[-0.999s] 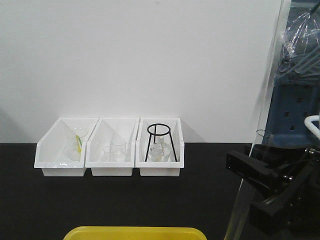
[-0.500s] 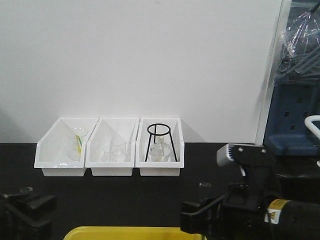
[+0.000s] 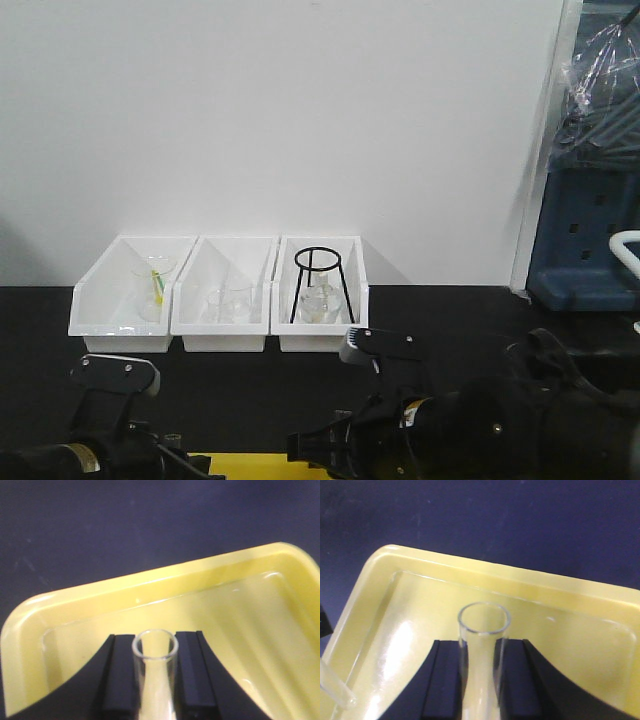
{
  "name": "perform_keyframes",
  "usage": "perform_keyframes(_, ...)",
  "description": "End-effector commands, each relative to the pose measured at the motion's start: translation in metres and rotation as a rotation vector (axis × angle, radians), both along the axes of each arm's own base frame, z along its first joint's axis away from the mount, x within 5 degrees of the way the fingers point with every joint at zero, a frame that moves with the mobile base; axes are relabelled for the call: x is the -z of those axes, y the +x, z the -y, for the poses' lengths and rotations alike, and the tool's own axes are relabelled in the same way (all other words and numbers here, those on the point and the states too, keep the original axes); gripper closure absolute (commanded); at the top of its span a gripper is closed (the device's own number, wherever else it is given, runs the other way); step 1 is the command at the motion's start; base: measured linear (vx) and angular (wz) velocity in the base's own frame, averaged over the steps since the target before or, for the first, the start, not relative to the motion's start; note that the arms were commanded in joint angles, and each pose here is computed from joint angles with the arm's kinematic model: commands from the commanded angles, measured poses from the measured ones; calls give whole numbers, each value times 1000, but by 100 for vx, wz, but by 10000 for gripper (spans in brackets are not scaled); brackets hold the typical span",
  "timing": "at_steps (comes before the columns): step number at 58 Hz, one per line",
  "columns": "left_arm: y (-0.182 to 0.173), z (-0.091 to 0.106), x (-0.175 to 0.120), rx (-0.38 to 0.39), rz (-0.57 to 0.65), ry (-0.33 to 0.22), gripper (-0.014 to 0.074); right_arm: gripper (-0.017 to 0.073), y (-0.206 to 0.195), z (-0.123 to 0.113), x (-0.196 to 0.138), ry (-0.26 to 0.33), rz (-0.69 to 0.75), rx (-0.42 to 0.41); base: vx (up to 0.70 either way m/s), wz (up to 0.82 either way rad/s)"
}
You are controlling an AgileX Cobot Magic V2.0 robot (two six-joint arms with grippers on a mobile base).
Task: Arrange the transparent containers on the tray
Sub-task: 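Lower both held tubes onto the yellow tray and open grippers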
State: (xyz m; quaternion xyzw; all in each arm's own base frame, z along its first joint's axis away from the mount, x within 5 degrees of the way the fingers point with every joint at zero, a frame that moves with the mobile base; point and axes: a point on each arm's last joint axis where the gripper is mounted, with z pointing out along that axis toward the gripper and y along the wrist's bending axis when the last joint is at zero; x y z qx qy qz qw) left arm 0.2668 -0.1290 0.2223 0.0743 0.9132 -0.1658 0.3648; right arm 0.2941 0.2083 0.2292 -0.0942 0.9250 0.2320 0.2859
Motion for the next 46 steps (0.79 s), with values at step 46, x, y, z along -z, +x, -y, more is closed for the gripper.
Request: perform_keyframes(46, 28, 13, 42, -29, -85, 27, 297, 365, 21, -13, 46, -54, -97, 5, 0, 0)
